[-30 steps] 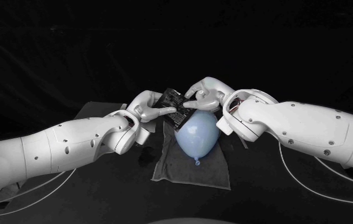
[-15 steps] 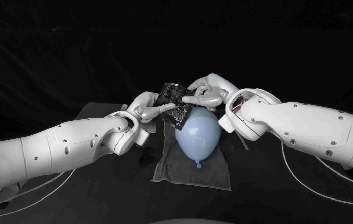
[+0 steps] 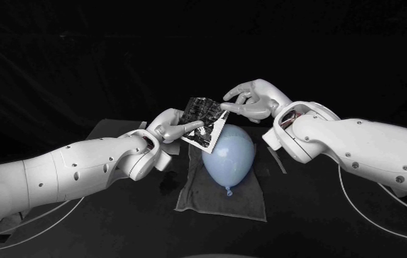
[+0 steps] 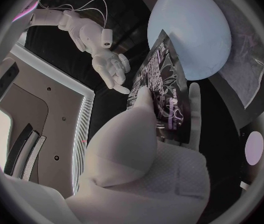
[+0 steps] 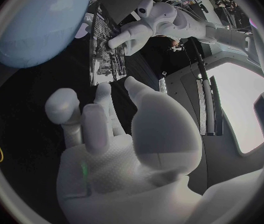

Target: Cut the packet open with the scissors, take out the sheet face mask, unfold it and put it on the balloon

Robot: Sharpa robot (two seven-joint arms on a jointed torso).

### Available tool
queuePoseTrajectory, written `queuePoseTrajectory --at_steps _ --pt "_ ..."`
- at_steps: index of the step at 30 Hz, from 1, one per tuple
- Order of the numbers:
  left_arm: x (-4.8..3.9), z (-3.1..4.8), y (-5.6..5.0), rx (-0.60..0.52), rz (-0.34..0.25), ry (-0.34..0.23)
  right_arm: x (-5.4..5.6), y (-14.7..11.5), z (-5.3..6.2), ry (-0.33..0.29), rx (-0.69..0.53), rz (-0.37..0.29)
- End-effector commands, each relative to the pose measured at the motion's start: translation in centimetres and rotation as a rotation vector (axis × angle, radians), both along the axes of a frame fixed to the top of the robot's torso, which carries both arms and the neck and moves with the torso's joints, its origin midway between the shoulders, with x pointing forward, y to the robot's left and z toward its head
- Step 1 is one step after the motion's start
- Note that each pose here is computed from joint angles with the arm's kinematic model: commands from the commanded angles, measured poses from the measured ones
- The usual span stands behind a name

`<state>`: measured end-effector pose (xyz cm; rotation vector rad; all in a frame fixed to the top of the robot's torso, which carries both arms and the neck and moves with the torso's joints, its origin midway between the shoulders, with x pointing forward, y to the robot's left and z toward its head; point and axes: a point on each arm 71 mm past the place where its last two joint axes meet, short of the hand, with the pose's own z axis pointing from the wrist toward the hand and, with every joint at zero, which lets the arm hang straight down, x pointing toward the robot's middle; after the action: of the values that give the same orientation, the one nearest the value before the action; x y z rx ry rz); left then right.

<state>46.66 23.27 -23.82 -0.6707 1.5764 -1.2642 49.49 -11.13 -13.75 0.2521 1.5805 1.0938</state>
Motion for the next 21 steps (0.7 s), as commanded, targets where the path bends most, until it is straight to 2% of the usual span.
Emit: queuePoseTrajectory --at_steps 1,8,16,21 --pt "-0.14 0.14 -0.39 0.028 -0.056 -0.021 0.32 -0.65 0.74 -0.037 0.022 -0.005" --pt "-0.20 0.20 -0.44 0.067 -0.078 -0.056 1.10 -1.61 1.07 0.004 -0.018 -0.014" --pt "-0.20 0.55 -0.29 0.174 -0.113 -0.184 1.29 -1.24 0.92 0.037 -0.070 0.004" --pt "-0.21 0.82 -0.18 0.227 -0.129 -0.270 1.12 -0.70 0.90 0.016 -0.125 0.008"
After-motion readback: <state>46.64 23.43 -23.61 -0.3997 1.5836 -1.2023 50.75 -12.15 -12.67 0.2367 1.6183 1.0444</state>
